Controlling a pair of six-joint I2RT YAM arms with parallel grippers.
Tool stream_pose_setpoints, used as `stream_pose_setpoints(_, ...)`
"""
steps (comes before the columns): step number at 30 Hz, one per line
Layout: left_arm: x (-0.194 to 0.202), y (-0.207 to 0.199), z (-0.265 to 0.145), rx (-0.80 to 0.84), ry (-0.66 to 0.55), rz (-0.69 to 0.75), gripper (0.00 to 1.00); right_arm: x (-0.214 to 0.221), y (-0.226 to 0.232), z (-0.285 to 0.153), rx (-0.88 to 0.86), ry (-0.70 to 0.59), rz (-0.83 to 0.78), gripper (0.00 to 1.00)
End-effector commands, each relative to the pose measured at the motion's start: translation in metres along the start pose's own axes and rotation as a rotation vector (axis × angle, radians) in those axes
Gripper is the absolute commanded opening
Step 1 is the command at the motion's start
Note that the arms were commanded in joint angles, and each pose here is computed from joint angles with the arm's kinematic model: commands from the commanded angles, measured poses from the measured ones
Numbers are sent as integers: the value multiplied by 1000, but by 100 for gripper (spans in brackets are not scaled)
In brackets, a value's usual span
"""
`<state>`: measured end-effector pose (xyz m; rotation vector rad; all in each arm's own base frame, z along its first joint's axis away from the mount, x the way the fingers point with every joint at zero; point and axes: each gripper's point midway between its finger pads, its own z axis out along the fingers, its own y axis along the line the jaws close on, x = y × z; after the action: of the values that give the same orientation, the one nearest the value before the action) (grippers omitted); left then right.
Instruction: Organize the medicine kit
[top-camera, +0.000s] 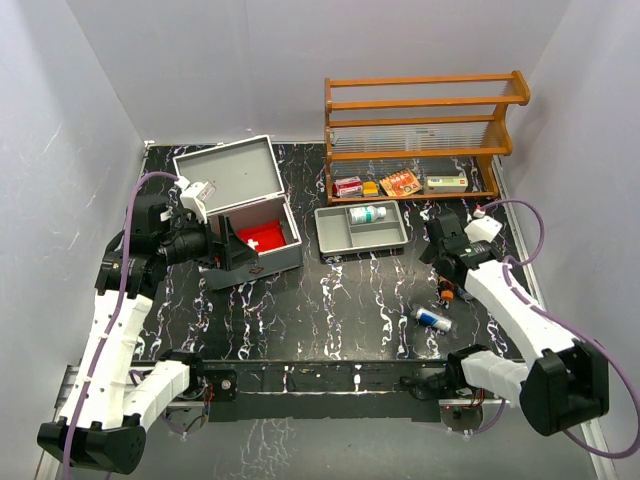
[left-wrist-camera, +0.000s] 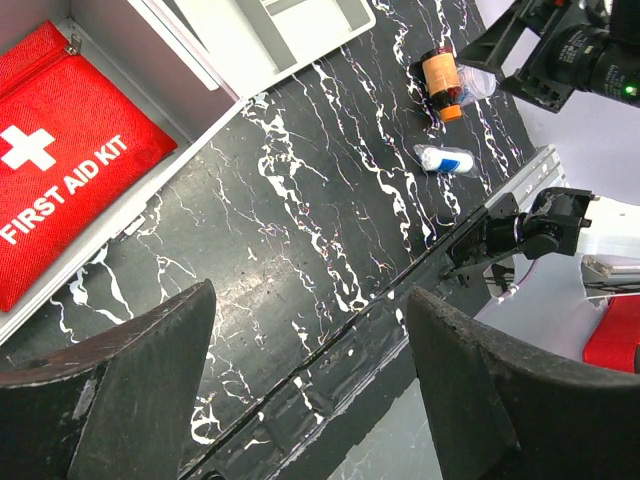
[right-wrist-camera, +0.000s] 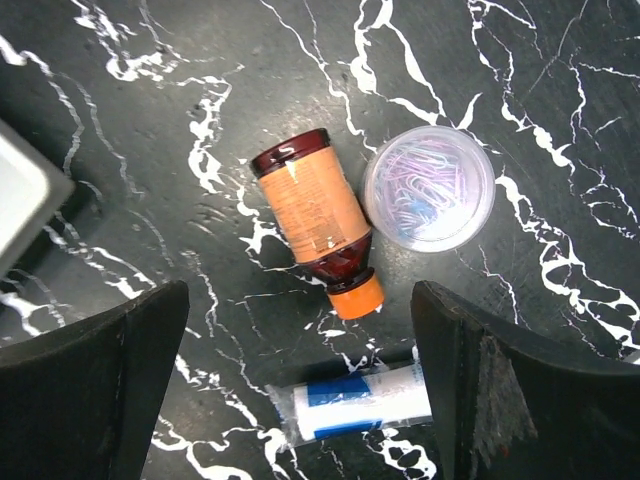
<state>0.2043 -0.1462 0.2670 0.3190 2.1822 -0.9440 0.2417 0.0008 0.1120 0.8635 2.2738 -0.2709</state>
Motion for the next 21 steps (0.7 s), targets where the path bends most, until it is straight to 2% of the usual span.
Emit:
stream_pose_setpoints(1, 1, -5, -4, 14, -11, 32, 75, 1, -4, 17, 57, 13, -48, 90)
stream_pose_setpoints(5, 2, -4, -3, 10, -10, 30, 75, 13, 3, 31, 27, 77, -66, 79)
stream_pose_setpoints(9, 4, -3, -2, 10, -8, 28, 75, 15, 5, 40, 27, 89, -101, 65)
stream_pose_setpoints(11, 5, -2, -2, 8, -8, 29, 75, 16, 6, 44, 31, 90, -119, 62)
stream_pose_setpoints(15, 4, -1, -3, 2, -13, 31, 76, 26, 6, 53, 42, 130, -145, 62)
stream_pose_setpoints(18, 5, 0, -3, -5, -12, 29, 76, 31, 2, 62, 70, 151, -144, 67)
stream_pose_setpoints(21, 5, 0, -3, -7, -9, 25, 76, 35, 3, 69, 59, 177, -147, 68)
